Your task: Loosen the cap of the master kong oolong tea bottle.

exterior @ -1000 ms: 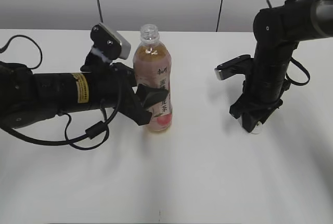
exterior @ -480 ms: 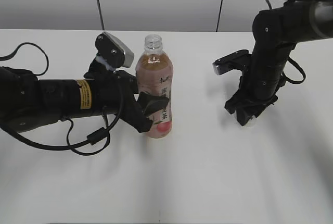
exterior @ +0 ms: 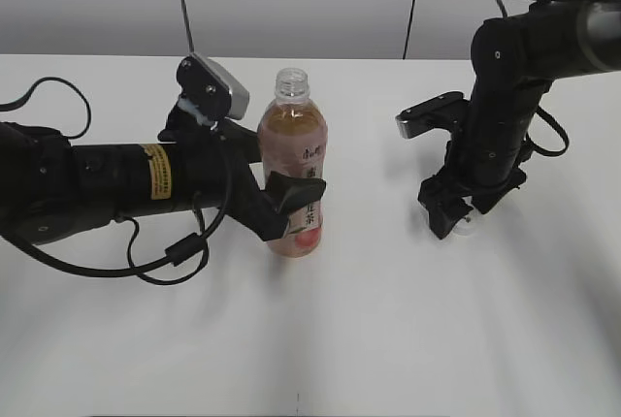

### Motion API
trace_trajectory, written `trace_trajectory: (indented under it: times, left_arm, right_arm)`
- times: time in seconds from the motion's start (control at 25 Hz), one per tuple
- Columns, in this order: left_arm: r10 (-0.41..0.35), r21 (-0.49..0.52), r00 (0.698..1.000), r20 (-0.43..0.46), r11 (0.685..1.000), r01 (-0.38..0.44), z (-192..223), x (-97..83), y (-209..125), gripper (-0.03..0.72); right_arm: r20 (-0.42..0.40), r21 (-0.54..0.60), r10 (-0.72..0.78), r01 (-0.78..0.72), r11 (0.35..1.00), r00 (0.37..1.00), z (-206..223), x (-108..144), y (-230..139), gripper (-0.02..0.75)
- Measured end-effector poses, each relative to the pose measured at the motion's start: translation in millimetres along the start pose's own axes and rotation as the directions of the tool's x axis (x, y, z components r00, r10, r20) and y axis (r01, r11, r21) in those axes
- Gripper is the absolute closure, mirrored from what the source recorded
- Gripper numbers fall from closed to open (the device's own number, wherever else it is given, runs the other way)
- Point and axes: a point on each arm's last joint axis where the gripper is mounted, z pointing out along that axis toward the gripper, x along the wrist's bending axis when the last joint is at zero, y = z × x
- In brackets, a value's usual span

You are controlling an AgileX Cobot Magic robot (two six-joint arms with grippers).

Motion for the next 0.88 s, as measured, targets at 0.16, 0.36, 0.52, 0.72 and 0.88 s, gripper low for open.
trace_trajectory:
  times: [0.16, 0.36, 0.52, 0.72, 0.88]
  left_arm:
    - [-0.004, 0.018, 1.0, -0.016, 1.0, 0.004, 0.4, 1.8, -0.7, 0.107]
    - [-0.005, 0.037, 1.0, -0.031, 0.999, 0.006, -5.6, 0.5, -1.4, 0.101]
    - [-0.044, 0.052, 0.997, -0.063, 0.998, 0.047, -23.4, 1.4, -10.0, 0.099]
    - [-0.138, 0.02, 0.984, -0.115, 0.99, 0.141, -56.3, 3.9, -20.3, 0.099]
    - [-0.149, -0.001, 0.969, -0.199, 0.988, 0.152, -77.5, 10.0, -10.1, 0.104]
  right_arm:
    - [0.001, -0.012, 0.002, -0.002, 1.0, 1.0, -4.5, 0.1, 0.5, 0.152]
    - [0.005, -0.024, 0.001, -0.001, 1.0, 1.0, -20.1, 0.8, -0.7, 0.151]
    - [0.002, -0.017, 0.013, -0.013, 1.0, 1.0, -30.3, 1.9, -3.5, 0.151]
    - [-0.001, -0.026, 0.026, -0.026, 0.999, 1.0, -45.4, 3.6, -6.3, 0.151]
    - [-0.022, -0.04, 0.043, -0.044, 0.998, 0.999, -59.4, 6.8, -8.6, 0.151]
